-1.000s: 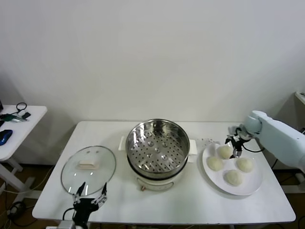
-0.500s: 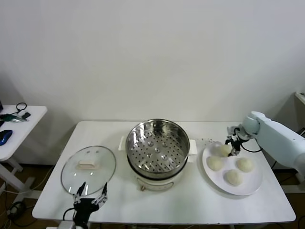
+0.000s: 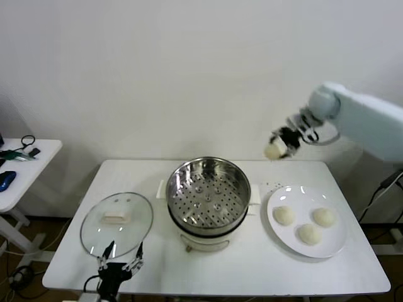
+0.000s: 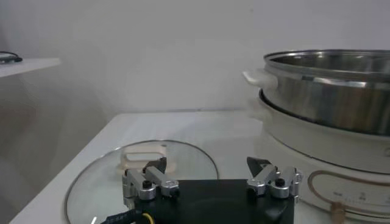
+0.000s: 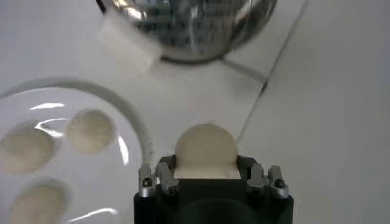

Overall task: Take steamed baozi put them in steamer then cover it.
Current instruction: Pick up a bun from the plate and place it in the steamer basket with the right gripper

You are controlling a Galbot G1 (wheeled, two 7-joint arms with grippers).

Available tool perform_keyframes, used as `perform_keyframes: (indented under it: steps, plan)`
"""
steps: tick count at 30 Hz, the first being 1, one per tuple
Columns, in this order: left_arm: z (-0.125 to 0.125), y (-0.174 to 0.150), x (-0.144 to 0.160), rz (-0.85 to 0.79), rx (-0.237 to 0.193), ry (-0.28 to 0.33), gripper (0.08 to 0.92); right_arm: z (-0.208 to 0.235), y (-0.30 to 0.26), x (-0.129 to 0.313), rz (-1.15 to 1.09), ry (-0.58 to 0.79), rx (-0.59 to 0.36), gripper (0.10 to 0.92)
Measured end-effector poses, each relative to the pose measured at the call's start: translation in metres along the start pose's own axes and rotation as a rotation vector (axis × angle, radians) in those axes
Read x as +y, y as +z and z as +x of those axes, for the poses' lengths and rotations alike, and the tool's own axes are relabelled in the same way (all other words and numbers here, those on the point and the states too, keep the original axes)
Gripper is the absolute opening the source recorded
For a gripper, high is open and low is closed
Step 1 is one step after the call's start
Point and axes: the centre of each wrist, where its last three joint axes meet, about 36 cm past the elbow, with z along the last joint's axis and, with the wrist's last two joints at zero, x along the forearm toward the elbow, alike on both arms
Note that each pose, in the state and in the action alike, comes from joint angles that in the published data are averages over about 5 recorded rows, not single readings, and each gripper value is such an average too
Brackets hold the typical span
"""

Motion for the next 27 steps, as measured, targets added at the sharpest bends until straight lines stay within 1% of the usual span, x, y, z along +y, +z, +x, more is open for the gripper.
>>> perform_keyframes:
  steps: [5, 11, 20, 27]
  plan:
    - [0.001, -0.003, -0.001, -0.001, -0.009, -0.003, 0.823, -0.018, -0.050, -0.029, 0.266, -0.044, -0.028, 0.662]
    - [0.002, -0.003, -0.002, -0.002, -0.012, -0.008, 0.823, -0.069, -0.073, -0.041, 0.461, -0.090, -0.032, 0.662]
    - [0.005, 0.004, -0.004, -0.003, -0.003, -0.016, 0.823, -0.139, -0.080, -0.053, 0.580, -0.087, -0.045, 0.662]
    - [0.006, 0.005, -0.005, -0.004, -0.007, -0.016, 0.823, -0.174, -0.080, -0.059, 0.604, -0.080, -0.048, 0.662]
